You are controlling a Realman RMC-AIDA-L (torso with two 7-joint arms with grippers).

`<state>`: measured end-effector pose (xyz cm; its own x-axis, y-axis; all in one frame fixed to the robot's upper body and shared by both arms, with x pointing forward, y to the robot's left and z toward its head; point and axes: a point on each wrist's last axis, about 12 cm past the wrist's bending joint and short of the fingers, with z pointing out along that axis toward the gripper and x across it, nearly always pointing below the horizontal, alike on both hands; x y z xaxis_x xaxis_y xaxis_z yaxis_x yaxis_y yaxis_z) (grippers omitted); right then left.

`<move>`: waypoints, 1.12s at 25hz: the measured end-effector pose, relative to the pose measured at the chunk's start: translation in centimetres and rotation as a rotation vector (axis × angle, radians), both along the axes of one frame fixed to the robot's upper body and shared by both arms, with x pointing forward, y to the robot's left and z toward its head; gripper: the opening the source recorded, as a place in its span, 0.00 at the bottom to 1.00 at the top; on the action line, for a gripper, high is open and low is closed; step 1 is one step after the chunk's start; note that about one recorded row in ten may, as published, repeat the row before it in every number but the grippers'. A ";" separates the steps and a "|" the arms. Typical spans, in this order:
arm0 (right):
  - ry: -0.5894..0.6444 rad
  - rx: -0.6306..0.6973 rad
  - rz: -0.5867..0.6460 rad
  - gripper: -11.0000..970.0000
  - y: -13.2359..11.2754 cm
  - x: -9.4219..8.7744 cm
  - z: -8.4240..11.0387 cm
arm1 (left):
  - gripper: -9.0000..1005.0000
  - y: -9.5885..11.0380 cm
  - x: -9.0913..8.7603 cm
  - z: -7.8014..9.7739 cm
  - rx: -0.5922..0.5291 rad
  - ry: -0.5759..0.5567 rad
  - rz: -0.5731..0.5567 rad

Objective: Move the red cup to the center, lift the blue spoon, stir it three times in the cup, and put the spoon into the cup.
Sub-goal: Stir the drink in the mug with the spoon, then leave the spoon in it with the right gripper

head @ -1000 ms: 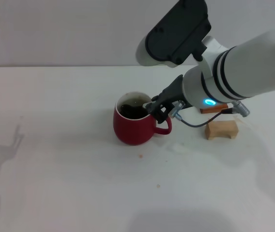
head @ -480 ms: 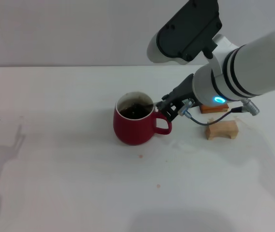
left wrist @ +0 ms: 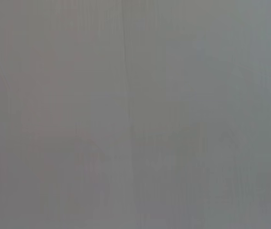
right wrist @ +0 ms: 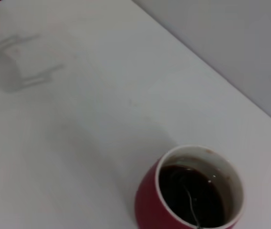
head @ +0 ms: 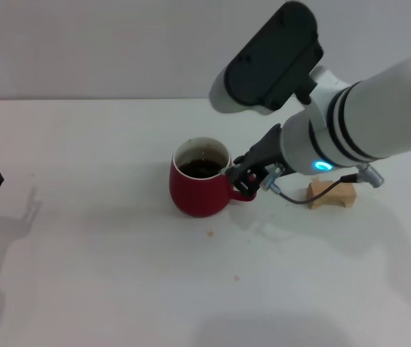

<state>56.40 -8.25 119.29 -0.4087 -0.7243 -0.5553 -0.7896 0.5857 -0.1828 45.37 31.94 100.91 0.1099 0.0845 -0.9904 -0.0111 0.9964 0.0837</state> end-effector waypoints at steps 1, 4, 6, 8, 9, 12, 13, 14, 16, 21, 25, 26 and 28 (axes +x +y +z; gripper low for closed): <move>0.000 0.000 0.000 0.14 0.0 0.0 0.0 | 0.85 0.0 0.0 0.0 0.000 -0.001 -0.002; 0.010 0.013 0.020 0.14 0.5 -0.3 0.0 | 0.85 0.0 0.0 0.0 0.000 -0.002 -0.002; 0.018 0.023 0.031 0.14 0.8 -0.4 0.0 | 0.85 0.0 0.0 0.0 0.000 -0.002 -0.002; 0.019 0.031 0.037 0.14 1.0 -0.5 0.1 | 0.85 0.0 -0.1 0.0 0.000 -0.002 -0.001; 0.014 0.037 0.039 0.14 1.1 -0.4 0.1 | 0.85 0.0 -0.1 0.0 0.000 -0.002 0.001; 0.001 0.048 0.033 0.14 1.1 -0.1 0.2 | 0.85 0.0 -0.1 0.0 -0.001 -0.002 0.001; 0.001 0.048 0.033 0.14 1.1 -0.1 0.2 | 0.85 0.0 -0.1 0.0 -0.001 -0.002 0.001; -0.002 0.050 0.030 0.14 1.1 0.1 0.1 | 0.85 0.0 -0.1 0.0 -0.001 -0.002 0.001; -0.007 0.053 0.023 0.14 1.1 0.4 0.1 | 0.85 0.0 -0.1 0.0 -0.001 -0.002 0.002; -0.025 0.056 0.023 0.15 1.2 0.7 0.0 | 0.85 0.0 -0.1 0.0 -0.001 -0.002 0.003; -0.038 0.043 0.027 0.17 1.2 0.6 -0.1 | 0.85 0.0 -0.1 0.0 0.000 -0.002 0.002; -0.039 0.041 0.029 0.18 1.2 0.6 -0.1 | 0.85 0.0 -0.1 0.0 -0.001 -0.003 0.001; -0.042 0.036 0.031 0.19 1.2 0.6 -0.2 | 0.85 0.0 0.0 0.0 -0.001 -0.003 0.001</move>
<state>56.96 -7.07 119.12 -0.3623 -0.7156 -0.5972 -0.7994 0.5680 -0.1957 45.33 31.94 100.93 0.1130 0.0837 -0.9901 -0.0122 0.9965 0.0829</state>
